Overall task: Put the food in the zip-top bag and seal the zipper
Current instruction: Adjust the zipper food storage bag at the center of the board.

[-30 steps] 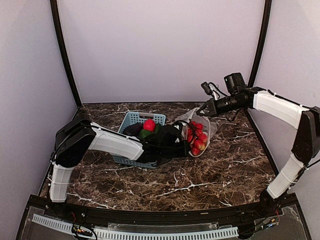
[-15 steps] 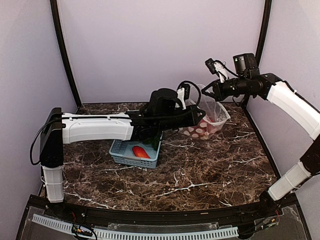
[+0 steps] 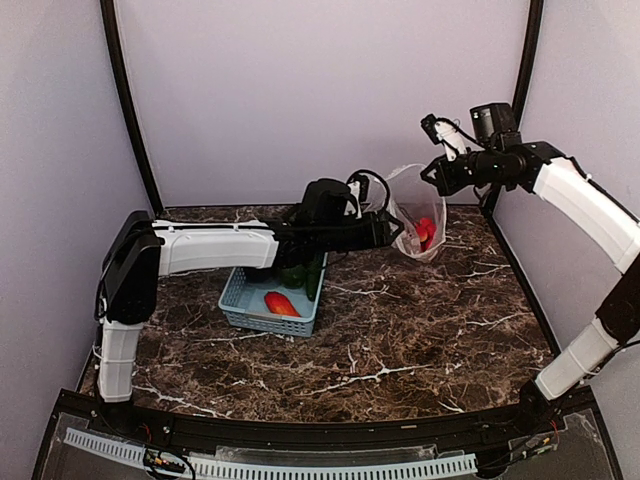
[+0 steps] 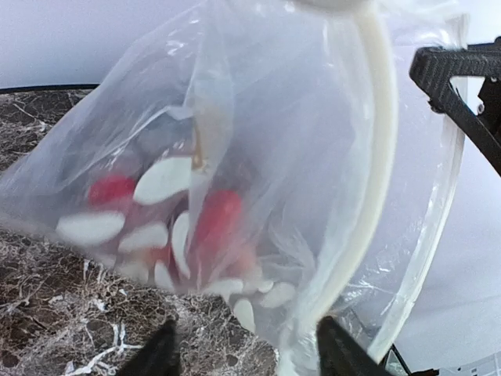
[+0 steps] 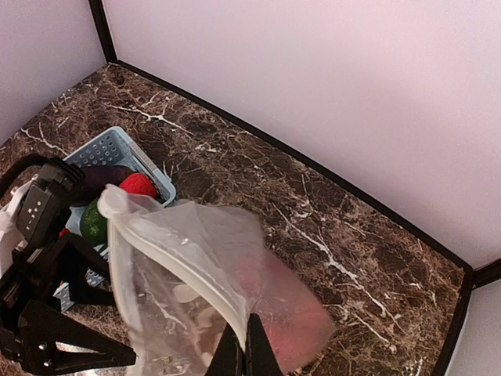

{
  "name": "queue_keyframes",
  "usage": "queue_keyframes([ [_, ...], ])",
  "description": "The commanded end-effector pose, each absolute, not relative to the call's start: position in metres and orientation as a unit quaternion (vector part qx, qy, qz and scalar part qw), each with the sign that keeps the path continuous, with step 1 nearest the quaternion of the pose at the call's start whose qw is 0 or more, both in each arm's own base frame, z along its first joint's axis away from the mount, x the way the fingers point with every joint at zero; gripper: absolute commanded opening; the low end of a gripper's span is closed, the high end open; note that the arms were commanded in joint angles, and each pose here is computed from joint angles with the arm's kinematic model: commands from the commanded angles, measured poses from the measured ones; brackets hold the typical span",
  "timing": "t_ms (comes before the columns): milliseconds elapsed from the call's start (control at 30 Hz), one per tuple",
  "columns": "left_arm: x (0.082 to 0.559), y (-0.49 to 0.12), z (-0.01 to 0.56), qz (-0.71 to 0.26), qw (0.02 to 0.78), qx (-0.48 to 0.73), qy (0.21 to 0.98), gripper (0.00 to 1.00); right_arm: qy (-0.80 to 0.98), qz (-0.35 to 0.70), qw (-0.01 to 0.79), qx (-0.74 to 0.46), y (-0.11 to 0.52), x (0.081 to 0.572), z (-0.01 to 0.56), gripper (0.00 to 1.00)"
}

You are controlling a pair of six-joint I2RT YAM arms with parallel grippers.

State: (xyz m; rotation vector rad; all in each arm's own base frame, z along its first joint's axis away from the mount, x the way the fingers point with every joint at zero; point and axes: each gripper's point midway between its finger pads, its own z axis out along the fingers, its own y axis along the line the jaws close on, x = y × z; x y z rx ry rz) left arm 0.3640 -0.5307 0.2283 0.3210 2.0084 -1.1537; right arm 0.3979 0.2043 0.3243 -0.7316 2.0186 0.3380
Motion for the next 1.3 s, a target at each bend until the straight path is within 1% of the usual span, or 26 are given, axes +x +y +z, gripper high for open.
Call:
queue_keyframes([
  [0,0.355,-0.514,0.227,-0.436,0.373,0.157,0.804,0.98,0.814,0.183,0.459,-0.304,0.217,0.393,0.316,0.0],
  [33,0.351,-0.505,0.209,-0.42,0.362,0.164,0.816,0.98,0.815,0.202,0.444,-0.313,0.223,0.388,0.305,0.0],
  [67,0.345,-0.498,0.222,-0.417,0.374,0.184,0.807,0.99,0.81,0.217,0.437,-0.327,0.229,0.384,0.296,0.0],
  [100,0.339,-0.489,0.208,-0.401,0.371,0.198,0.814,0.99,0.81,0.226,0.428,-0.332,0.231,0.381,0.284,0.0],
  [133,0.336,-0.479,0.225,-0.389,0.398,0.215,0.802,0.99,0.809,0.228,0.428,-0.333,0.232,0.381,0.278,0.0],
  [167,0.329,-0.464,0.228,-0.376,0.407,0.221,0.803,0.99,0.809,0.229,0.426,-0.334,0.233,0.382,0.273,0.0],
  [267,0.333,-0.424,0.24,-0.293,0.478,0.241,0.792,0.99,0.809,0.24,0.415,-0.339,0.238,0.384,0.264,0.0],
  [367,0.328,-0.393,0.254,-0.231,0.518,0.27,0.778,0.99,0.802,0.266,0.4,-0.356,0.248,0.38,0.256,0.0],
  [400,0.337,-0.377,0.256,-0.185,0.537,0.257,0.782,0.99,0.801,0.271,0.397,-0.359,0.25,0.38,0.253,0.0],
  [433,0.34,-0.362,0.252,-0.15,0.536,0.243,0.794,0.99,0.799,0.276,0.393,-0.361,0.252,0.38,0.251,0.0],
  [467,0.353,-0.338,0.253,-0.094,0.553,0.197,0.804,0.99,0.798,0.283,0.389,-0.363,0.254,0.379,0.251,0.0],
  [500,0.353,-0.326,0.245,-0.06,0.543,0.195,0.815,0.99,0.795,0.29,0.386,-0.366,0.256,0.377,0.251,0.0],
  [567,0.352,-0.317,0.24,-0.003,0.538,0.247,0.806,0.99,0.791,0.298,0.384,-0.372,0.258,0.374,0.251,0.0],
  [667,0.348,-0.308,0.23,0.015,0.525,0.275,0.805,0.99,0.787,0.3,0.386,-0.376,0.258,0.371,0.247,0.0],
  [733,0.348,-0.302,0.224,0.007,0.502,0.279,0.819,0.99,0.782,0.301,0.39,-0.382,0.258,0.369,0.244,0.0],
  [767,0.346,-0.302,0.22,-0.009,0.49,0.274,0.828,0.95,0.783,0.3,0.389,-0.382,0.257,0.367,0.238,0.0],
  [800,0.348,-0.295,0.216,-0.006,0.471,0.266,0.841,0.89,0.778,0.304,0.392,-0.386,0.258,0.364,0.238,0.0],
  [833,0.348,-0.293,0.212,-0.021,0.457,0.245,0.855,0.87,0.772,0.31,0.393,-0.391,0.259,0.36,0.237,0.0],
  [867,0.35,-0.283,0.207,-0.015,0.435,0.233,0.87,0.83,0.77,0.313,0.394,-0.392,0.258,0.357,0.236,0.0],
  [900,0.35,-0.28,0.205,-0.025,0.424,0.2,0.883,0.82,0.769,0.315,0.396,-0.391,0.258,0.356,0.236,0.0],
  [933,0.349,-0.27,0.2,-0.014,0.403,0.181,0.897,0.81,0.77,0.316,0.395,-0.389,0.258,0.355,0.235,0.0],
  [967,0.348,-0.264,0.198,-0.018,0.396,0.134,0.908,0.81,0.771,0.316,0.393,-0.389,0.258,0.355,0.233,0.0],
  [1000,0.344,-0.259,0.192,-0.015,0.38,0.119,0.917,0.8,0.772,0.316,0.392,-0.388,0.257,0.355,0.232,0.0],
  [1100,0.334,-0.26,0.175,-0.062,0.353,0.038,0.933,0.79,0.772,0.322,0.386,-0.388,0.258,0.353,0.227,0.0],
  [1200,0.33,-0.259,0.155,-0.088,0.338,-0.02,0.937,0.79,0.77,0.329,0.384,-0.389,0.26,0.351,0.228,0.0],
  [1267,0.33,-0.261,0.146,-0.087,0.327,-0.031,0.94,0.79,0.768,0.332,0.384,-0.39,0.26,0.349,0.23,0.0],
])
